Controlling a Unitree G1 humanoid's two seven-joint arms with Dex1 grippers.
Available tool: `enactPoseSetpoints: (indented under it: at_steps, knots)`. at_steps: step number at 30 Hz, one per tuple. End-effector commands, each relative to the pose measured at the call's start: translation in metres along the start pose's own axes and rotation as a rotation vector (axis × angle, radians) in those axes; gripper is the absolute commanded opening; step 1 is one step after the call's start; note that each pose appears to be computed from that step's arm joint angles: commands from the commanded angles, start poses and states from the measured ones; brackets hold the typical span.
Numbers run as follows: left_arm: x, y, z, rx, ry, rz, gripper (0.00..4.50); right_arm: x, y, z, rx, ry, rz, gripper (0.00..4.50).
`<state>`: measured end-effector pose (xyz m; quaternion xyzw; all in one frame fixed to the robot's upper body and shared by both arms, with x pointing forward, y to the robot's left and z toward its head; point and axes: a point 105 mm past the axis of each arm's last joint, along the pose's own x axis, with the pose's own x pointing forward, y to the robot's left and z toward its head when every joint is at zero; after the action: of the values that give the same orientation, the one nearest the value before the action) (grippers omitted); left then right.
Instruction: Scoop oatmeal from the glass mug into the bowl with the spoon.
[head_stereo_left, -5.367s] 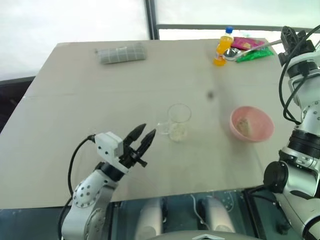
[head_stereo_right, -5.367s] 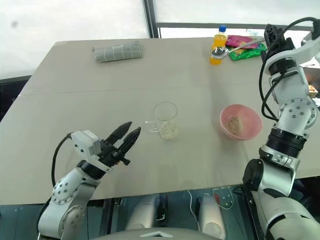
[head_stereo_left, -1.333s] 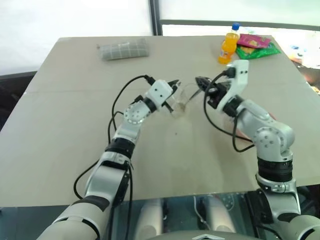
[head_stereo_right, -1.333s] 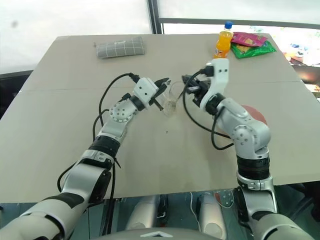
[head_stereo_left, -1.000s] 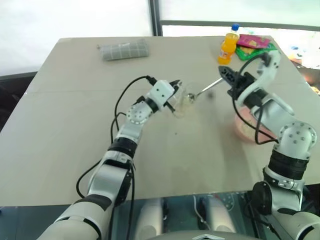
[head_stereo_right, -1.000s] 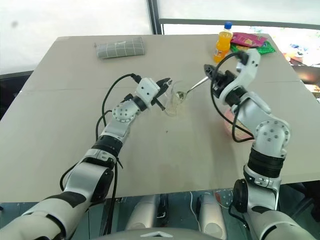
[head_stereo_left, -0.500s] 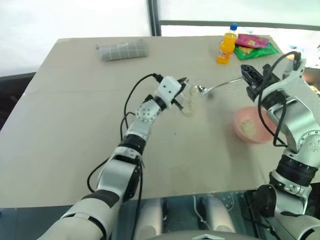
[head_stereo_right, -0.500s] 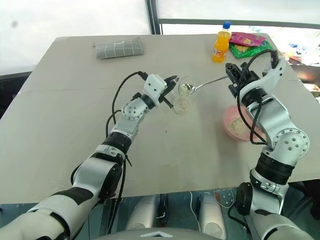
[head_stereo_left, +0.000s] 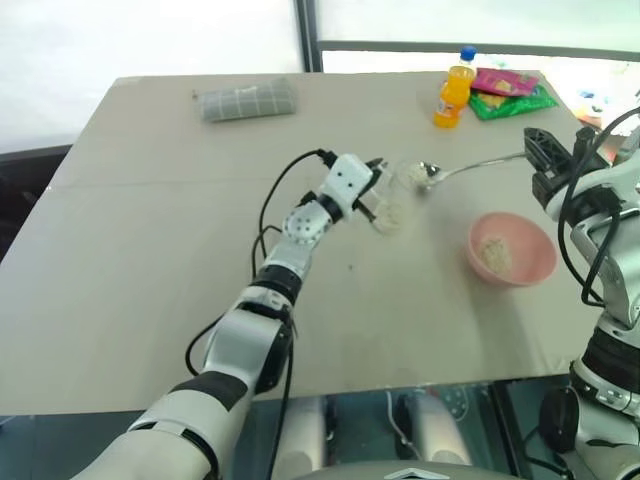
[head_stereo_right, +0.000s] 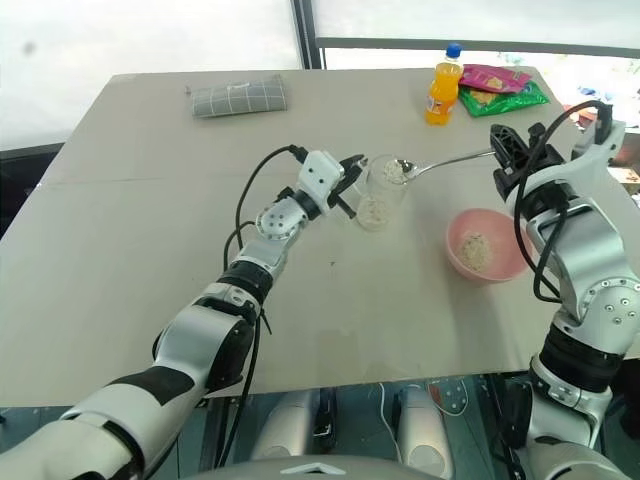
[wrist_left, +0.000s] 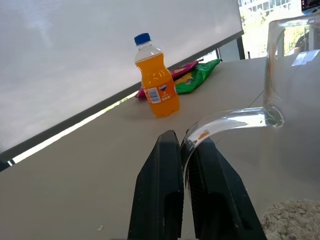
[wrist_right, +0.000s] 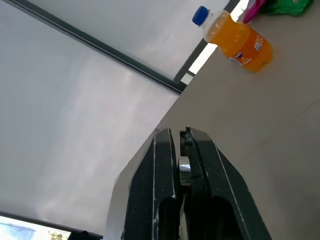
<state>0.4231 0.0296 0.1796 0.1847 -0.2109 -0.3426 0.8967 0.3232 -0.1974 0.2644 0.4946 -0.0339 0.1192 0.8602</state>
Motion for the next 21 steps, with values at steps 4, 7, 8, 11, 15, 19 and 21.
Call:
enactPoseSetpoints:
  at_steps: [4, 7, 8, 11, 15, 19, 21]
  knots:
    - [0.013, 0.0, 0.026, 0.035, -0.096, -0.008, 0.02, -0.01, 0.009, 0.004, 0.03, -0.04, 0.022, 0.0]
    - [0.013, 0.0, 0.026, 0.031, -0.095, -0.008, 0.02, -0.011, 0.008, 0.003, 0.05, -0.046, 0.016, 0.0]
    - [0.013, 0.0, 0.025, 0.029, -0.094, -0.007, 0.02, -0.012, 0.008, 0.003, 0.059, -0.05, 0.019, 0.0]
    - [0.012, 0.0, 0.023, 0.021, -0.085, -0.008, 0.02, -0.016, 0.013, 0.005, 0.077, -0.061, 0.045, 0.0]
    - [0.011, 0.0, 0.02, 0.015, -0.073, -0.01, 0.02, -0.022, 0.017, 0.01, 0.102, -0.082, 0.059, 0.0]
    - [0.013, -0.003, 0.018, 0.003, -0.065, -0.014, 0.02, -0.032, 0.014, 0.016, 0.131, -0.119, 0.057, 0.0]
    - [0.015, -0.004, 0.019, -0.002, -0.065, -0.019, 0.02, -0.037, 0.013, 0.019, 0.146, -0.141, 0.055, 0.0]
